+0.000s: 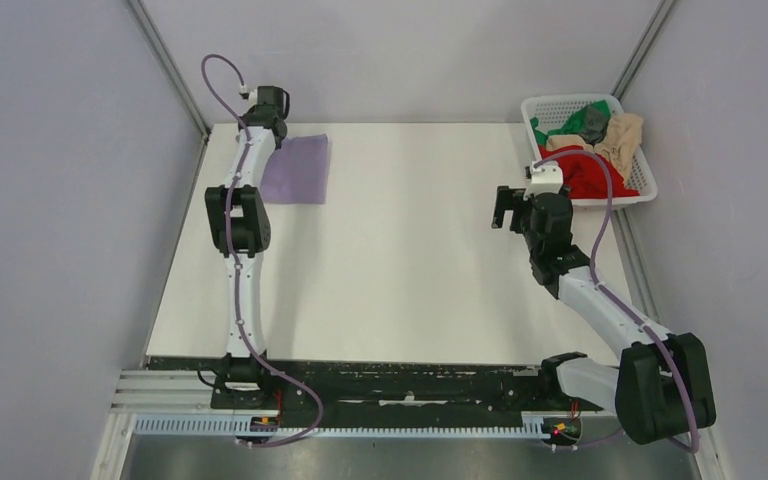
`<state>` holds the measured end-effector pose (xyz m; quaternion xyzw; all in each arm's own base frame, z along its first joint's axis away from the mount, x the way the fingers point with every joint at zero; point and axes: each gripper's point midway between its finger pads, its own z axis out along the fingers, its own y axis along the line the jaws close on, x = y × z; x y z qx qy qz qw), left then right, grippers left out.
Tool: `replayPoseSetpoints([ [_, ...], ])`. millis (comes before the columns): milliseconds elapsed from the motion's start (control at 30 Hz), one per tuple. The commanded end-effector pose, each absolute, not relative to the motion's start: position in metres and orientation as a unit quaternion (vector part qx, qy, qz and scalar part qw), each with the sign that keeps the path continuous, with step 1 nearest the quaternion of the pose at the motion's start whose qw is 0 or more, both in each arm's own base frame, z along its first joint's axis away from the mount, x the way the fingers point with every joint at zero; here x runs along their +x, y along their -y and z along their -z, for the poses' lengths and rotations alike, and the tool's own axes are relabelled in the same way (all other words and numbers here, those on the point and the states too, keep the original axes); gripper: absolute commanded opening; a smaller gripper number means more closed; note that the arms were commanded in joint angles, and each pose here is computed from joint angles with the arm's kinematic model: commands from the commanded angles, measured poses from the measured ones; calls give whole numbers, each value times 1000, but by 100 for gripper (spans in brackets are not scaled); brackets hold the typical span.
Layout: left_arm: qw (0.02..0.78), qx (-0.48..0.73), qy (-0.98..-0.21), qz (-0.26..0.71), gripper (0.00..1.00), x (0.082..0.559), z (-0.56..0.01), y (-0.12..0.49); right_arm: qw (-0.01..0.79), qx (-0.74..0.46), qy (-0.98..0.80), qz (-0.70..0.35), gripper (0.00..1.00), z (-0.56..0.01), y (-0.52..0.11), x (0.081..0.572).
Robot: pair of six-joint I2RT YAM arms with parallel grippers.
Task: Fold and stack the t-shirts
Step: Put the neatly folded tshirt into the corner of the board with the left arm, then reset both arms
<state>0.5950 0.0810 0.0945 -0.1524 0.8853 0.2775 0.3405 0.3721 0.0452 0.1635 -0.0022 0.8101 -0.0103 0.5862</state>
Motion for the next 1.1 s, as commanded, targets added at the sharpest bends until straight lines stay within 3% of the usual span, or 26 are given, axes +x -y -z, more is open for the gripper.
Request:
replayPoseSetpoints([
  [0, 384, -143, -846, -340, 2, 615, -137, -118, 604, 11, -796, 38, 98, -169, -34, 381],
  [167, 426, -156, -810, -373, 10, 632, -158, -131, 594, 7, -804, 34, 98, -161, -38, 385],
  [367, 459, -186, -767, -408, 40, 637, -193, -143, 586, 0, -810, 29, 98, -158, -41, 387],
  [400, 463, -191, -766, -403, 50, 636, -198, -142, 587, 1, -809, 28, 98, -159, -41, 387],
  [467, 467, -199, -771, -385, 95, 632, -203, -138, 586, 4, -810, 26, 98, -159, -41, 386],
  [500, 468, -201, -778, -368, 99, 631, -204, -134, 586, 6, -810, 26, 98, -160, -41, 386],
  [767, 469, -187, -854, -128, 100, 597, -221, -45, 577, 48, -815, 23, 98, -154, -36, 381],
  [900, 452, -171, -875, 13, 100, 543, -220, 29, 554, 61, -830, -11, 98, -134, -45, 373],
  [1067, 458, -104, -879, 85, 100, 441, -206, 116, 537, 61, -839, -64, 98, -116, -58, 343],
])
